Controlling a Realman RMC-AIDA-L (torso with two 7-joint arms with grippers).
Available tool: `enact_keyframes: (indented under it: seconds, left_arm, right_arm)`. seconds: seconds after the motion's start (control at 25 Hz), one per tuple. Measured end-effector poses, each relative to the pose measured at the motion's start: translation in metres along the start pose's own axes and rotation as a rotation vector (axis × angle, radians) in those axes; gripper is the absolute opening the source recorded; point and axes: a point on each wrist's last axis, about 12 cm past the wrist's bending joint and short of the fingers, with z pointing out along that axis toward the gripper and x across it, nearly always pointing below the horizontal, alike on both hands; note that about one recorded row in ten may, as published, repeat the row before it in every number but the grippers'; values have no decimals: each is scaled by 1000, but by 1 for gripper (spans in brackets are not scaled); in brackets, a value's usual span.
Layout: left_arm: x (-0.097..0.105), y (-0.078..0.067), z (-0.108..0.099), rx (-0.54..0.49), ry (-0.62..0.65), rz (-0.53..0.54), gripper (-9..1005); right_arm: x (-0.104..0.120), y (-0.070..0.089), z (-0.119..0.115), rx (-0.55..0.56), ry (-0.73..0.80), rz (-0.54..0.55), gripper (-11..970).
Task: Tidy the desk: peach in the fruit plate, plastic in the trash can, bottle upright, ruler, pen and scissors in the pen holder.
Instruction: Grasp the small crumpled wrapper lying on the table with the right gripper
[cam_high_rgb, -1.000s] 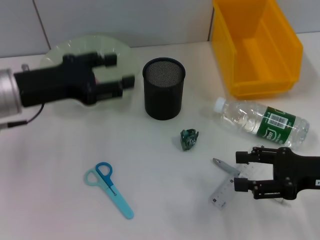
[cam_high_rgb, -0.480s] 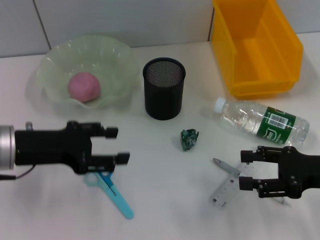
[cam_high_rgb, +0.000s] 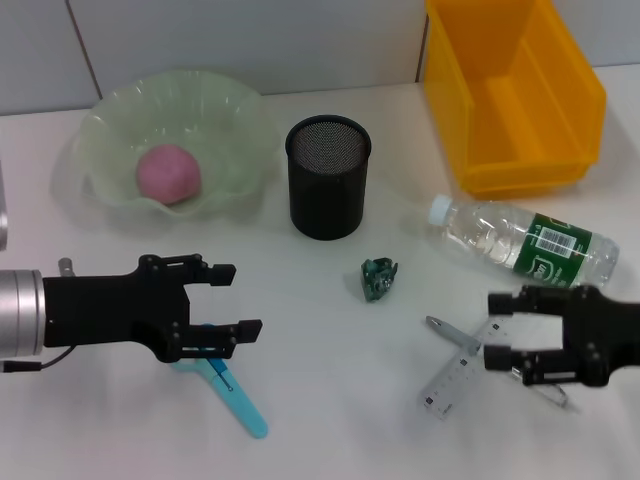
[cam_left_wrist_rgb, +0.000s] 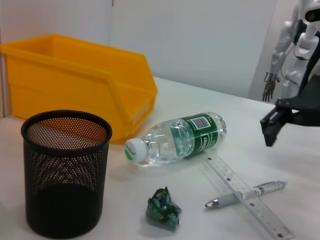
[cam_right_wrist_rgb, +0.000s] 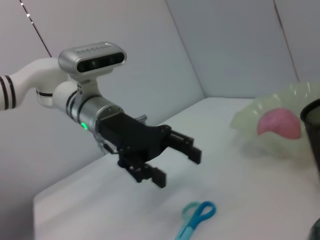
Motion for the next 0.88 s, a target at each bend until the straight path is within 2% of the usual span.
enact_keyframes:
  seconds: [0.04, 0.16, 0.2, 0.24, 0.32, 0.36, 0.4, 0.48, 0.56, 0.6, 0.64, 0.8, 0.88]
  left_arm:
    - [0, 0, 0, 0, 0, 0, 795]
    - [0, 0, 0, -1, -3, -1, 796]
    - [0, 1, -2, -7, -13, -6, 796]
    - [0, 1, -2, -7, -13, -6, 796]
    - [0, 1, -3, -10, -18, -10, 796]
    - [0, 1, -3, -10, -18, -10, 796]
    - [0, 1, -3, -10, -19, -11, 797]
    - [-1, 1, -3, -10, -20, -13, 797]
    - [-2, 1, -4, -13, -23, -12, 797]
    - [-3, 2, -5, -15, -27, -11, 797]
    - [-3, 2, -5, -15, -27, -11, 797]
    - [-5, 3, -6, -12, -36, -13, 797]
    - [-5, 3, -6, -12, -37, -13, 796]
  right_arm:
    - [0, 0, 0, 0, 0, 0, 804]
    - [-15, -8, 2, 34, 6, -31, 804]
    - [-28, -16, 7, 56, 20, -37, 804]
    - [-28, -16, 7, 56, 20, -37, 804]
    - [-47, -26, 16, 70, 33, -40, 805]
    - [-47, -26, 16, 70, 33, -40, 805]
    - [-61, -31, 25, 65, 50, -35, 805]
    - [-67, -33, 30, 61, 64, -31, 805]
    - [-80, -37, 41, 57, 119, -29, 805]
    - [-94, -40, 55, 62, 187, -34, 805]
    - [-94, -40, 55, 62, 187, -34, 805]
    - [-123, -41, 87, 85, 360, -58, 805]
    - [-128, -41, 92, 90, 389, -61, 805]
